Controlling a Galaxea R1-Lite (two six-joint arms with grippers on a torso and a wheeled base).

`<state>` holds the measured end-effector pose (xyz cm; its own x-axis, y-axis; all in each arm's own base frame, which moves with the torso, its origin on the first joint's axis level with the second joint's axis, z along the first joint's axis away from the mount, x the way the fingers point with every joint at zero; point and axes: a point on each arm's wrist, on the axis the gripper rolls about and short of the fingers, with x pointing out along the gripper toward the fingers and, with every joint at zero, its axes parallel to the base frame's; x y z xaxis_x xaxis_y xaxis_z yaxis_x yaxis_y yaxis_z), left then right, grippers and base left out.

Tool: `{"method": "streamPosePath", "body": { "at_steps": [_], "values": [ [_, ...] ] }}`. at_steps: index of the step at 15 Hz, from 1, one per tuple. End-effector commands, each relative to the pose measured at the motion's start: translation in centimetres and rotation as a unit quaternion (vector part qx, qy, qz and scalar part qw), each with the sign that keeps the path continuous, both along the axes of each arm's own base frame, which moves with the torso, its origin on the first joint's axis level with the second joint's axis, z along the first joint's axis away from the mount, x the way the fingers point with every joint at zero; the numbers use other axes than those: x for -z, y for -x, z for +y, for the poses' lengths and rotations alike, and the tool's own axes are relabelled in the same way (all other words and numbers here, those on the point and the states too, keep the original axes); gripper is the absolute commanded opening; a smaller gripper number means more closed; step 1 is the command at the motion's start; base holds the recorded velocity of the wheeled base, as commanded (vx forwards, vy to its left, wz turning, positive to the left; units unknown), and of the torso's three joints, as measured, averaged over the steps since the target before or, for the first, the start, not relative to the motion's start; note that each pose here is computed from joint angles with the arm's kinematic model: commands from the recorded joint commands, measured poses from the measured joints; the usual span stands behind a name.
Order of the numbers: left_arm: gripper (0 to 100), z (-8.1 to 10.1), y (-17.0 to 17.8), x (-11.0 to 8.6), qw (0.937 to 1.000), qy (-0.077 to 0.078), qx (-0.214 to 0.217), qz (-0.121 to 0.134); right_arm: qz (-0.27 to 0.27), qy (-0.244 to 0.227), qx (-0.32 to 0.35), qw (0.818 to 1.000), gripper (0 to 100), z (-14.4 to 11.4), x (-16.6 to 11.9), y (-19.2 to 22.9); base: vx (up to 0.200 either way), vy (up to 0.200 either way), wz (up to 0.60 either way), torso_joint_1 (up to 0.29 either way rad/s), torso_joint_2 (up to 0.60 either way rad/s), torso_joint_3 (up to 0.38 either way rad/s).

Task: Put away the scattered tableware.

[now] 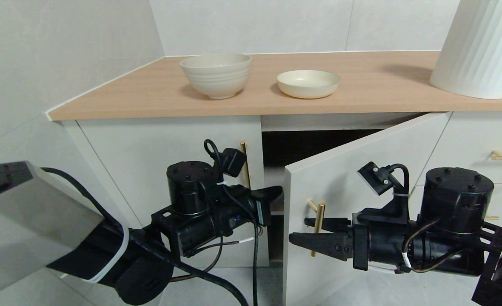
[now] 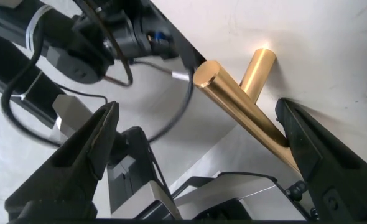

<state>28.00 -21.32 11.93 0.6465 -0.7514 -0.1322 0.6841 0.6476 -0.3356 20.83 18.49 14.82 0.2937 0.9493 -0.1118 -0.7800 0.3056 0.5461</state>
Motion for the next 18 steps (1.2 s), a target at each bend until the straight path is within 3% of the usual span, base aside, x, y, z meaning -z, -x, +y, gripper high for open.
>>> {"method": "streamPosePath", "body": {
  "at_steps": [1, 9, 13, 18],
  "values": [
    [0, -0.9, 0.5, 0.6, 0.9999, -0.004, 0.013, 0.007, -0.007, 0.003, 0.010, 1.000, 100, -0.5, 0.1, -0.3, 0.000, 0.000, 0.00, 0.000, 0.00, 0.000],
    [0, -2.1, 1.4, 0.7, 0.9992, 0.010, 0.038, -0.012, -0.064, 0.027, 0.070, 0.995, 100, -3.5, 0.1, -2.4, 0.000, 0.000, 0.00, 0.000, 0.00, 0.000],
    [0, -2.2, 1.9, 0.9, 0.9990, 0.006, 0.044, -0.008, -0.150, 0.072, 0.060, 0.984, 100, -4.9, 0.0, -0.4, 0.000, 0.000, 0.00, 0.000, 0.00, 0.000],
    [0, -2.2, 2.1, 1.0, 0.9989, 0.004, 0.047, -0.005, -0.174, 0.079, 0.059, 0.980, 100, -6.2, -1.8, 1.9, 0.000, 0.000, 0.00, 0.000, 0.00, 0.000]
  ]
}}
